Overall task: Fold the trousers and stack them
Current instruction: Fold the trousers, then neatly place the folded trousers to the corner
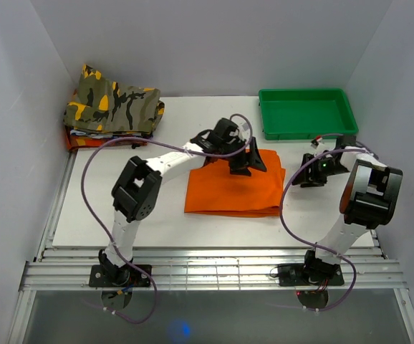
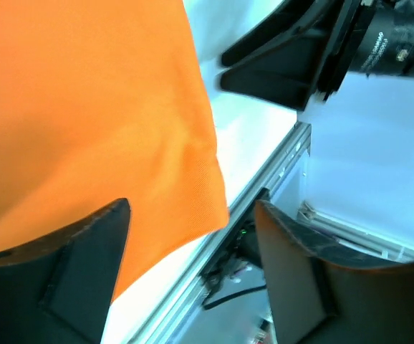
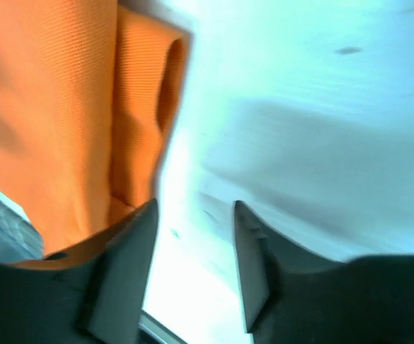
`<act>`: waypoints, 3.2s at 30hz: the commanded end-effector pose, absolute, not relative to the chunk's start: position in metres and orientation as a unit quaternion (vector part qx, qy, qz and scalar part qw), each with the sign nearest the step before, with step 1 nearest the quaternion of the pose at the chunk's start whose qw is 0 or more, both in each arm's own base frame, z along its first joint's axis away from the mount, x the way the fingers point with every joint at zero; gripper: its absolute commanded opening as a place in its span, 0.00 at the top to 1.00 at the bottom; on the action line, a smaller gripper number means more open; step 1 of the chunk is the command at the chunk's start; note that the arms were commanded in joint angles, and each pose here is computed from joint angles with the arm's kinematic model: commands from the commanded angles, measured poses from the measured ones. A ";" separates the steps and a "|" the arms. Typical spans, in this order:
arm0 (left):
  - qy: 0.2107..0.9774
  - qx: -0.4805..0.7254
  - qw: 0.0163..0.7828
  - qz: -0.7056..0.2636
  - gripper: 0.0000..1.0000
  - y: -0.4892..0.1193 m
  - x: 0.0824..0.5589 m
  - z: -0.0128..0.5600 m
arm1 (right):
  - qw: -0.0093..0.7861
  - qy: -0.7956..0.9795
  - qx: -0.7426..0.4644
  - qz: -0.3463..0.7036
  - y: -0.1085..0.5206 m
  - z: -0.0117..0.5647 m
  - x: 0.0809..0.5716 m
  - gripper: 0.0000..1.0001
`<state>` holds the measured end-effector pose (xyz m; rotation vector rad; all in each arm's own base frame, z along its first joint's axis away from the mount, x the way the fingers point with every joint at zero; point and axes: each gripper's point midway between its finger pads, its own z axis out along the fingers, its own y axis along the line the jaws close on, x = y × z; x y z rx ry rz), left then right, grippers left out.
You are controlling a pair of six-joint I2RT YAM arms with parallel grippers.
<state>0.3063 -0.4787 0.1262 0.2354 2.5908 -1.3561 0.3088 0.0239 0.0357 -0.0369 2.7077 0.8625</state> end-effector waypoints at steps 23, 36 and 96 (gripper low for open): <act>0.810 0.039 0.104 -0.576 0.36 -0.300 0.275 0.085 | 0.007 0.882 -0.190 0.432 0.116 0.034 0.216 0.14; 0.834 0.039 0.179 -0.521 0.29 -0.261 0.310 0.089 | 0.084 0.907 -0.172 0.374 0.104 0.060 0.265 0.28; 0.938 0.027 0.268 -0.220 1.00 -0.194 0.354 0.077 | 0.249 0.947 -0.035 0.202 0.159 0.055 0.320 0.92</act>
